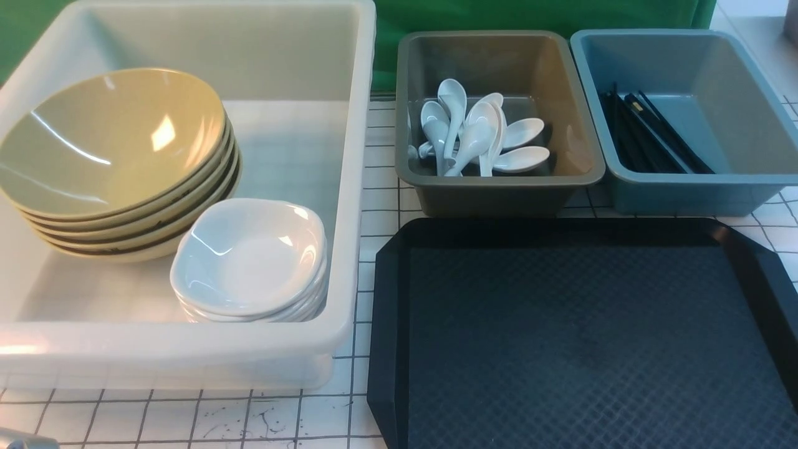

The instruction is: On white black table put chopsticks spoon bowls plates into blue grey white boxes.

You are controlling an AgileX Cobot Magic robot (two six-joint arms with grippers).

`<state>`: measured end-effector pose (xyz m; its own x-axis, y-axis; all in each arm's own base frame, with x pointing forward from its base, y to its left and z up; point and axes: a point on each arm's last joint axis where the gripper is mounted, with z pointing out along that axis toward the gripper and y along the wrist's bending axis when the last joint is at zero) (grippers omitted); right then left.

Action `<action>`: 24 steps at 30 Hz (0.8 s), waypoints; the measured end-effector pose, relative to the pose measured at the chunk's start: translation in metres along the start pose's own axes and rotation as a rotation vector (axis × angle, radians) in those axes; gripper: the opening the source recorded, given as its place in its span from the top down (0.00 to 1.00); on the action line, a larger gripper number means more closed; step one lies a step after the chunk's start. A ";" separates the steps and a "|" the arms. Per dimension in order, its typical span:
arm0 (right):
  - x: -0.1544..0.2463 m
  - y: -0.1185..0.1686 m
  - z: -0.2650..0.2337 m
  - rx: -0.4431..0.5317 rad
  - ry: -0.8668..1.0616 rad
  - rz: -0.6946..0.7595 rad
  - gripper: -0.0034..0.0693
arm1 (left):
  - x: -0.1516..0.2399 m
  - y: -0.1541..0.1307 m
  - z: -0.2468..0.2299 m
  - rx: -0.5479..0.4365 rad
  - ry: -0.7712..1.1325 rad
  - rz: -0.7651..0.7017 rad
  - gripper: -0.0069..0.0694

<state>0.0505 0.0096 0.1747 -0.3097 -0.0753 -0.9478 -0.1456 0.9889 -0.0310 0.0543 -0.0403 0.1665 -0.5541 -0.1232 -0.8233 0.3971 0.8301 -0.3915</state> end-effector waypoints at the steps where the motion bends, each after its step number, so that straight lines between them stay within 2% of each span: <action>1: 0.000 0.000 0.000 0.000 0.000 -0.001 0.89 | 0.000 0.000 0.000 0.000 0.000 0.000 0.91; 24: 0.000 0.000 0.000 0.000 0.001 -0.011 0.89 | 0.001 0.001 0.000 -0.008 0.013 0.006 0.91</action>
<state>0.0505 0.0096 0.1744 -0.3088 -0.0863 -0.9472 -0.1490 0.9880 -0.0414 0.0540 -0.0398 0.1653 -0.5612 -0.1116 -0.8201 0.3946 0.8350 -0.3836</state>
